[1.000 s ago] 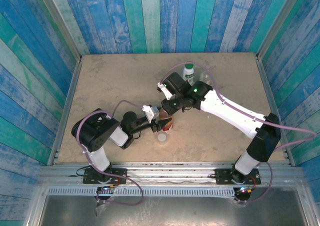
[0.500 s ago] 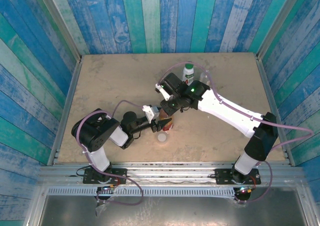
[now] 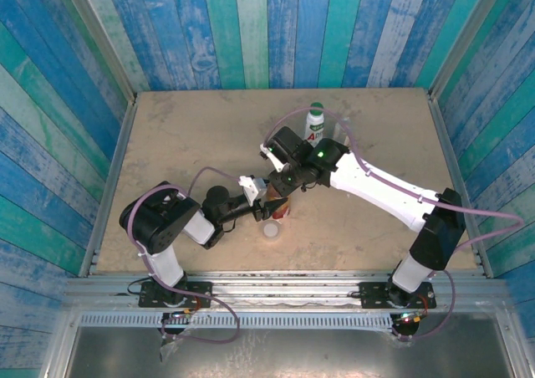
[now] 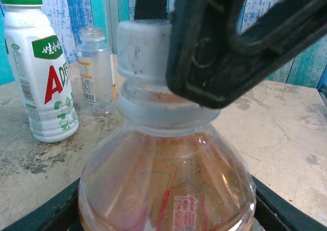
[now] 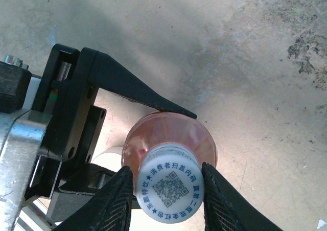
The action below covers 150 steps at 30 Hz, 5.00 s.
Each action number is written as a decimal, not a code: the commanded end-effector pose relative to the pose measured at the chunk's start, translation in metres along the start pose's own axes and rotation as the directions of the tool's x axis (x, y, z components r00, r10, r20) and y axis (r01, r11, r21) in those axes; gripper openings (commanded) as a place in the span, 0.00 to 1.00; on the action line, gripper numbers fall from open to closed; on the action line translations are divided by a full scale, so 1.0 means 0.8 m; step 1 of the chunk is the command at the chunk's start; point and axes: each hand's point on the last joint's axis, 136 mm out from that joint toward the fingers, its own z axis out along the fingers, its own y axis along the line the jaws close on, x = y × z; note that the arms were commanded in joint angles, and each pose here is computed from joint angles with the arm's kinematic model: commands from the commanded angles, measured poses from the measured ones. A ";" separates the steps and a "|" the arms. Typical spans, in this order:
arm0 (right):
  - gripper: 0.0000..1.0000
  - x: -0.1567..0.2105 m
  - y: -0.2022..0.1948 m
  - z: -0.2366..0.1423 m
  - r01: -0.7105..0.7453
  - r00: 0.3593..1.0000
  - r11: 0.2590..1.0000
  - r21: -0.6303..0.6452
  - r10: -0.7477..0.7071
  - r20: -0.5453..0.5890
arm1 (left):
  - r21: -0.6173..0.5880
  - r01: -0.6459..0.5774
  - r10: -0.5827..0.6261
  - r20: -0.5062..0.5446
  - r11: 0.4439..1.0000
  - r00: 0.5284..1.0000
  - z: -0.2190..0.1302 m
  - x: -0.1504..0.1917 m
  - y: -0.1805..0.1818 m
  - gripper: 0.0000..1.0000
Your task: Screw on the bottle caps
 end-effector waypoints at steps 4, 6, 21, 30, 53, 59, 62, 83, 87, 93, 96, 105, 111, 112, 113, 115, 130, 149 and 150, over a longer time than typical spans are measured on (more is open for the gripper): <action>0.45 -0.001 0.003 -0.010 0.002 1.000 1.000 0.000 -0.002 0.005 | 0.024 0.038 -0.036 -0.069 0.999 0.997 -0.001 0.019 -0.008 0.61; 0.54 -0.002 0.004 -0.013 0.000 1.000 1.000 -0.003 0.000 0.013 | 0.024 0.038 -0.036 -0.070 0.999 0.997 -0.002 0.019 -0.009 0.61; 0.52 -0.023 -0.008 -0.038 -0.078 0.992 0.997 -0.020 0.079 0.094 | 0.030 0.040 -0.038 -0.072 0.999 0.997 -0.005 0.021 -0.012 0.61; 0.34 -0.015 -0.018 -0.022 -0.100 0.993 0.995 -0.018 0.101 0.058 | 0.029 0.044 -0.042 -0.077 0.999 0.996 -0.007 0.024 -0.013 0.61; 0.21 0.023 -0.012 -0.005 -0.147 0.989 0.986 -0.082 0.146 -0.024 | 0.041 0.042 -0.039 -0.071 0.998 0.997 -0.006 0.021 -0.015 0.61; 0.30 0.003 -0.021 -0.036 -0.122 0.988 0.988 -0.096 0.131 0.085 | 0.059 0.040 -0.036 -0.070 0.997 0.997 -0.003 0.016 -0.017 0.60; 0.39 -0.001 -0.033 -0.048 -0.113 0.985 0.990 -0.088 0.123 0.117 | 0.075 0.036 -0.032 -0.061 0.997 0.998 0.001 0.013 -0.018 0.61; 0.72 0.064 -0.028 -0.106 0.563 0.799 0.823 -0.074 -0.519 0.303 | 0.291 0.055 -0.036 -0.072 0.955 0.997 0.029 0.006 -0.080 0.61; 0.66 0.075 -0.006 -0.101 0.599 0.784 0.781 -0.175 -0.529 0.325 | 0.318 0.072 -0.045 -0.089 0.945 0.995 0.021 0.009 -0.096 0.61; 0.60 0.079 0.006 -0.098 0.628 0.769 0.743 -0.232 -0.546 0.334 | 0.298 0.080 -0.047 -0.116 0.951 0.992 0.005 0.017 -0.100 0.61; 0.59 0.085 0.009 -0.095 0.634 0.768 0.729 -0.259 -0.555 0.319 | 0.293 0.077 -0.040 -0.128 0.953 0.991 0.000 0.020 -0.100 0.62; 0.49 0.081 0.019 -0.082 0.642 0.766 0.704 -0.304 -0.566 0.305 | 0.299 0.076 -0.038 -0.130 0.951 0.991 0.002 0.021 -0.101 0.62; 0.44 0.075 0.016 -0.071 0.648 0.762 0.697 -0.309 -0.585 0.277 | 0.300 0.081 -0.044 -0.125 0.951 0.991 0.001 0.019 -0.101 0.62; 0.43 0.075 0.016 -0.069 0.647 0.762 0.695 -0.313 -0.587 0.271 | 0.299 0.080 -0.044 -0.127 0.951 0.991 0.001 0.019 -0.101 0.62; 0.42 0.074 0.017 -0.068 0.646 0.763 0.694 -0.318 -0.589 0.267 | 0.299 0.079 -0.042 -0.129 0.951 0.991 0.000 0.019 -0.102 0.62; 0.41 0.074 0.017 -0.066 0.644 0.765 0.691 -0.328 -0.591 0.257 | 0.298 0.078 -0.040 -0.130 0.951 0.991 0.000 0.019 -0.102 0.62; 0.32 0.081 0.021 -0.056 0.624 0.778 0.681 -0.383 -0.587 0.222 | 0.302 0.078 -0.036 -0.142 0.950 0.989 0.001 0.022 -0.102 0.62; 0.28 0.088 0.019 -0.050 0.602 0.792 0.692 -0.397 -0.582 0.187 | 0.291 0.075 -0.036 -0.139 0.954 0.990 0.004 0.021 -0.098 0.62; 0.28 0.089 0.019 -0.048 0.595 0.796 0.699 -0.396 -0.578 0.177 | 0.287 0.074 -0.036 -0.135 0.955 0.990 0.005 0.019 -0.097 0.62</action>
